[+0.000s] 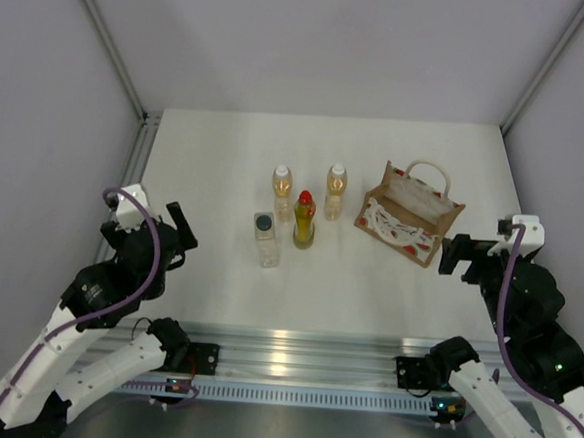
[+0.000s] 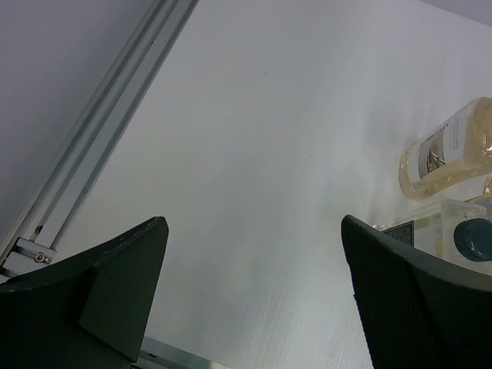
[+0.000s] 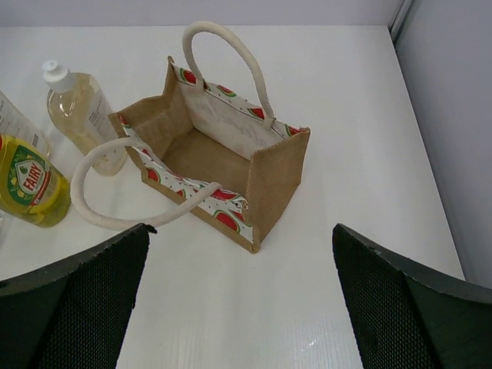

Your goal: Take the personal care products out of the canvas bag

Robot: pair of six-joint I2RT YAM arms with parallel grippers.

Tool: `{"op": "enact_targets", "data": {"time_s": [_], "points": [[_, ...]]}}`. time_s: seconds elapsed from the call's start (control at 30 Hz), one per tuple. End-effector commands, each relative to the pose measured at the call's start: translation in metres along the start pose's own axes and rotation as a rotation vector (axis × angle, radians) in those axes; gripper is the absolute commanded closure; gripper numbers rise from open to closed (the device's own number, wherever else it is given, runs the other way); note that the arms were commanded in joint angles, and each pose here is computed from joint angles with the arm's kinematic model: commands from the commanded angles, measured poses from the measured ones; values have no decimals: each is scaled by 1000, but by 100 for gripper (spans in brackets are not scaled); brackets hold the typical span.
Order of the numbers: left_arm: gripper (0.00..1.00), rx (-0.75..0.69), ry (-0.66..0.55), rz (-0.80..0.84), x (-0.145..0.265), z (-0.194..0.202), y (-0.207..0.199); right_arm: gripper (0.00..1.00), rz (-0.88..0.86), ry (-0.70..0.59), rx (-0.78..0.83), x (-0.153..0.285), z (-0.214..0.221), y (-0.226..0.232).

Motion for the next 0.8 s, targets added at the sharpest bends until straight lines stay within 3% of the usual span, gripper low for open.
{"op": "enact_targets", "data": {"time_s": [0.0, 0.17, 0.37, 0.6, 0.77], "points": [[2, 64, -42, -31, 3, -4, 10, 1, 0, 3, 34, 0, -1, 0], [2, 95, -57, -46, 5, -7, 18, 1, 8, 18, 42, -3, 0, 1], [2, 43, -35, 51, 4, -5, 9, 0, 18, 8, 32, -2, 0, -1], [1, -28, -20, 282, 7, 3, -9, 0, 18, -3, 28, 1, -1, -2], [2, -158, -43, 547, 6, 22, -26, 0, 16, -6, 25, 2, -1, -2]]}}
Point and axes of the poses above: each gripper's point midway between its finger pads, its own x axis back along the fingers, its own y axis along the line the jaws close on, z = x × y, the point moved 8 cm from there along x, back along the fingers, and after that the axes turned 1 degree about -x, right-handed, at the moved point
